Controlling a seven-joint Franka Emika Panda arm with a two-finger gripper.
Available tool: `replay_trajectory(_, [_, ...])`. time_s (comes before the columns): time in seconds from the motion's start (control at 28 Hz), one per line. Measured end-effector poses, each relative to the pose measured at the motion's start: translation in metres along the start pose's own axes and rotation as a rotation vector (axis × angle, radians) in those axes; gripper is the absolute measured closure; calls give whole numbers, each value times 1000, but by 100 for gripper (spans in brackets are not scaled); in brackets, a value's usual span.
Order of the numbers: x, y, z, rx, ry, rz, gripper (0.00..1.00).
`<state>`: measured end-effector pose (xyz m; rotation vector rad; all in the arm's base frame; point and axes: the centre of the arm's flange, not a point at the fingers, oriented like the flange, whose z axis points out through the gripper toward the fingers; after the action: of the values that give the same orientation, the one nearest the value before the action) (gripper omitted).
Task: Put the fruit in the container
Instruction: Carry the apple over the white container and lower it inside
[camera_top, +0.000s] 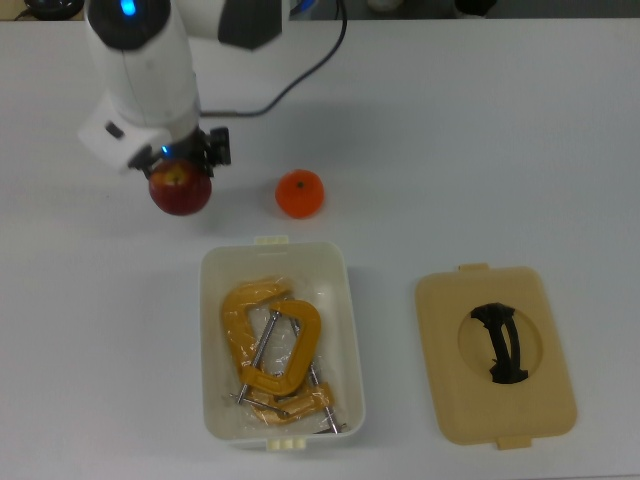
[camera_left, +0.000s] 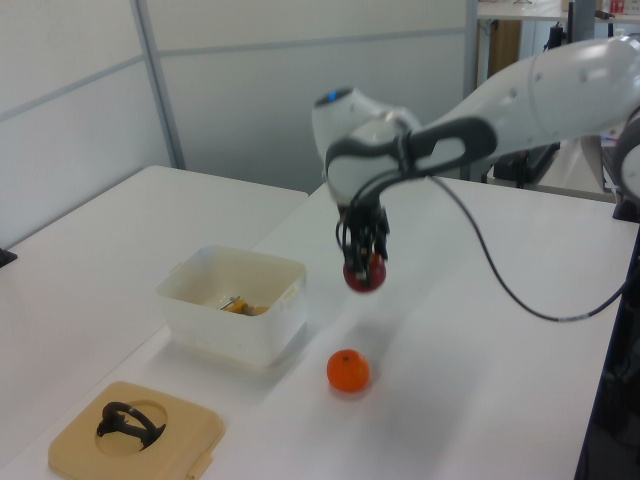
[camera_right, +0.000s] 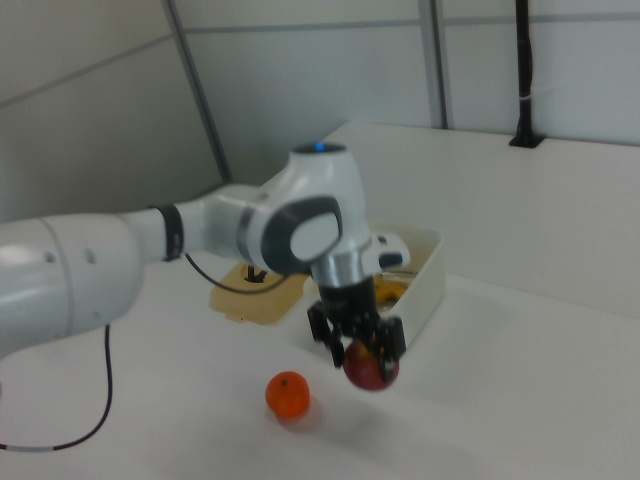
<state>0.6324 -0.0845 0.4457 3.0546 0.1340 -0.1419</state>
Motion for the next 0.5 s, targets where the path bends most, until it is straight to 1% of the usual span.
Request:
replay_trajectory(0.11, [-5, 2, -46, -13, 75, 0, 16])
replay_trajectory(0.21, [-3, -5, -67, -19, 124, -10, 16])
replay_trajectory(0.36, [17, -28, -75, -34, 243, -51, 16])
replay_trajectory(0.5, [45, -60, -61, -41, 346, -96, 16])
